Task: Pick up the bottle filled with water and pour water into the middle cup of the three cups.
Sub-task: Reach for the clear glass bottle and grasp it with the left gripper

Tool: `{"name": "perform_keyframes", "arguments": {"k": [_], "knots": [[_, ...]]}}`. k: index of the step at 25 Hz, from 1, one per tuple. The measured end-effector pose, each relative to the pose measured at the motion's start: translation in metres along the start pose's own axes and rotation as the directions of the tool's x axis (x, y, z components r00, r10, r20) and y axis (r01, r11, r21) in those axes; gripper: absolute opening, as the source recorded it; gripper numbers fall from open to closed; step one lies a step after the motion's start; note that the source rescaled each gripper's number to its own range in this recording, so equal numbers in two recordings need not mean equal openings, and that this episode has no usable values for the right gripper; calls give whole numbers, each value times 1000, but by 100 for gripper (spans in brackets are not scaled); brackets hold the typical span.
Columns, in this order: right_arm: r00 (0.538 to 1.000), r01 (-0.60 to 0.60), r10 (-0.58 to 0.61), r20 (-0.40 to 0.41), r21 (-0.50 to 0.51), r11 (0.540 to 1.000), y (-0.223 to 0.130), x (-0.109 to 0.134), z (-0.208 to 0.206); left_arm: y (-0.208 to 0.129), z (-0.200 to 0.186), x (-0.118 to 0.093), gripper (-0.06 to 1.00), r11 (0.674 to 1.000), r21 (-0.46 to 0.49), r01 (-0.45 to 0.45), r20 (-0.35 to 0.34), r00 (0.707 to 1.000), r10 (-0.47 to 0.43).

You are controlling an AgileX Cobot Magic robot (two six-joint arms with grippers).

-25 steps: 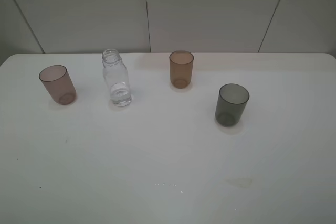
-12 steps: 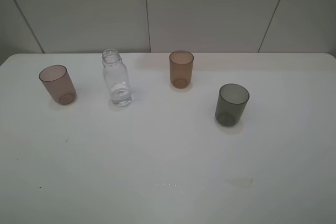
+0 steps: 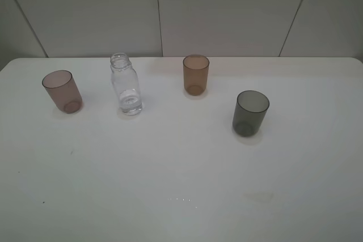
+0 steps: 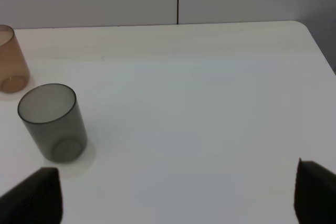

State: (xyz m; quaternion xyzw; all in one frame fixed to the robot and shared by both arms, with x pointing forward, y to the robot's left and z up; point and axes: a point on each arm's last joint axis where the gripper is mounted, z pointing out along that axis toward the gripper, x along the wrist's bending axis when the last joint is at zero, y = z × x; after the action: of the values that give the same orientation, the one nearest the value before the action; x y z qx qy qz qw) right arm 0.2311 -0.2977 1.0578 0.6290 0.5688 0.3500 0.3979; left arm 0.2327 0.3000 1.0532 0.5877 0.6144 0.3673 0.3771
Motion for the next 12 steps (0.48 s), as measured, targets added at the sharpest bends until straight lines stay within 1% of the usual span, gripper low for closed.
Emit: {"name": "perform_keyframes", "arguments": {"k": [2, 4, 6, 8, 10, 12], "knots": [[1000, 0, 0, 0, 0, 1000, 0, 0, 0, 2, -2, -3, 100, 1000, -12, -21, 36, 999, 22], [1000, 0, 0, 0, 0, 1000, 0, 0, 0, 7, -4, -7, 100, 998, -60, -35, 69, 997, 39], [1000, 0, 0, 0, 0, 1000, 0, 0, 0, 16, -4, -10, 100, 991, -133, -25, 100, 994, 38], [1000, 0, 0, 0, 0, 1000, 0, 0, 0, 27, 1, -13, 100, 986, -167, 9, 135, 991, 14], [1000, 0, 0, 0, 0, 1000, 0, 0, 0, 36, 9, -14, 100, 985, -171, 28, 155, 988, -1], [1000, 0, 0, 0, 0, 1000, 0, 0, 0, 44, 21, -15, 100, 990, -139, 30, 164, 986, -7]]}}
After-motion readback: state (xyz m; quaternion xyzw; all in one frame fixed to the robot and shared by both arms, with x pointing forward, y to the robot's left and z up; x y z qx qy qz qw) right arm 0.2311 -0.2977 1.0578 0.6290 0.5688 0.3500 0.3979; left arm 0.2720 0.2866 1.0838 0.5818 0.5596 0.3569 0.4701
